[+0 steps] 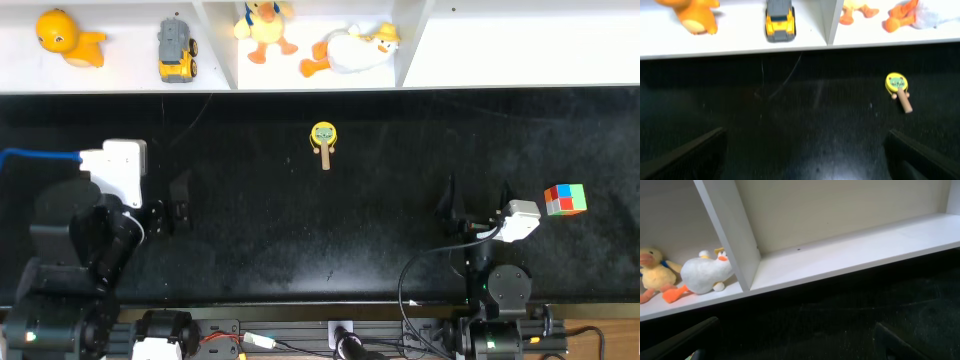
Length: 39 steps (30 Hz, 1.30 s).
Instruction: Store Toys
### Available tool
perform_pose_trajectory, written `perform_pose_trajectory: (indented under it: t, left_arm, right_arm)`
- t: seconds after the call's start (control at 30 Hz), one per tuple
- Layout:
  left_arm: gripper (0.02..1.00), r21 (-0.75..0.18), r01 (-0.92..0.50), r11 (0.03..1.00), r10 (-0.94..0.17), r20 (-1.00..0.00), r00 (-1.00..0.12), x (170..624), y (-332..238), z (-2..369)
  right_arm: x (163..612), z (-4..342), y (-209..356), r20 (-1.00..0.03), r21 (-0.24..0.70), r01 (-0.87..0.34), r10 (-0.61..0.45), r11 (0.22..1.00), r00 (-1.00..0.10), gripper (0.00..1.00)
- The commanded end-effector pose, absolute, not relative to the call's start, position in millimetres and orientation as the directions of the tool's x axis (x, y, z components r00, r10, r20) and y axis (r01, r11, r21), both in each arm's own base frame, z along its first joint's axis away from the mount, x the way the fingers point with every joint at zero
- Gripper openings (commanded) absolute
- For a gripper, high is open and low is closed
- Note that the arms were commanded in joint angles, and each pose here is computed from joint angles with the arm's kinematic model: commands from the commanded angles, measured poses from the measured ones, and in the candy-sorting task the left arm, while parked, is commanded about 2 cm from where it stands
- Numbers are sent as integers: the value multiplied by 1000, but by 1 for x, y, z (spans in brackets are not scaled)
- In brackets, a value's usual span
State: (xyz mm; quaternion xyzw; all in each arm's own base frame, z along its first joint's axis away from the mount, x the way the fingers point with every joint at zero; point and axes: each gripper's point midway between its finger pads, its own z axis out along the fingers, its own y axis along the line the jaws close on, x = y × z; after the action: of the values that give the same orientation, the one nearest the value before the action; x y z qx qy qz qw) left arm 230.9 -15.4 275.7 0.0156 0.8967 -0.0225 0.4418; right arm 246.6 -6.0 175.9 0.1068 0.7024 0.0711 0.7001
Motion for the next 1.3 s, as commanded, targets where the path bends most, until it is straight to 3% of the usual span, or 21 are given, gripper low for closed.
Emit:
perform_pose_trajectory:
  t: [0.03,0.33,0.53,0.73,0.93,1.3]
  left_arm:
    - [998,-47,35,998,-13,-759,-651,227,-16,263]
    - [998,-40,34,999,-9,-762,-647,216,-15,254]
    - [996,-68,-52,996,-84,-902,-423,209,7,228]
    - [998,-142,-69,987,-155,-956,-251,220,11,195]
    - [998,-245,-71,967,-254,-952,-169,240,12,163]
    - [998,-236,-45,971,-240,-967,-91,244,11,157]
  right_arm:
    - [247,170,-4,-969,248,44,249,968,-8,998]
    - [247,170,-4,-969,248,44,249,968,-8,996]
    - [247,170,-4,-969,248,44,249,968,-8,996]
    - [247,170,-4,-969,248,44,249,968,-8,996]
    - [247,170,-4,-969,248,44,249,968,-8,996]
    - [247,170,-4,-969,248,44,249,968,-8,996]
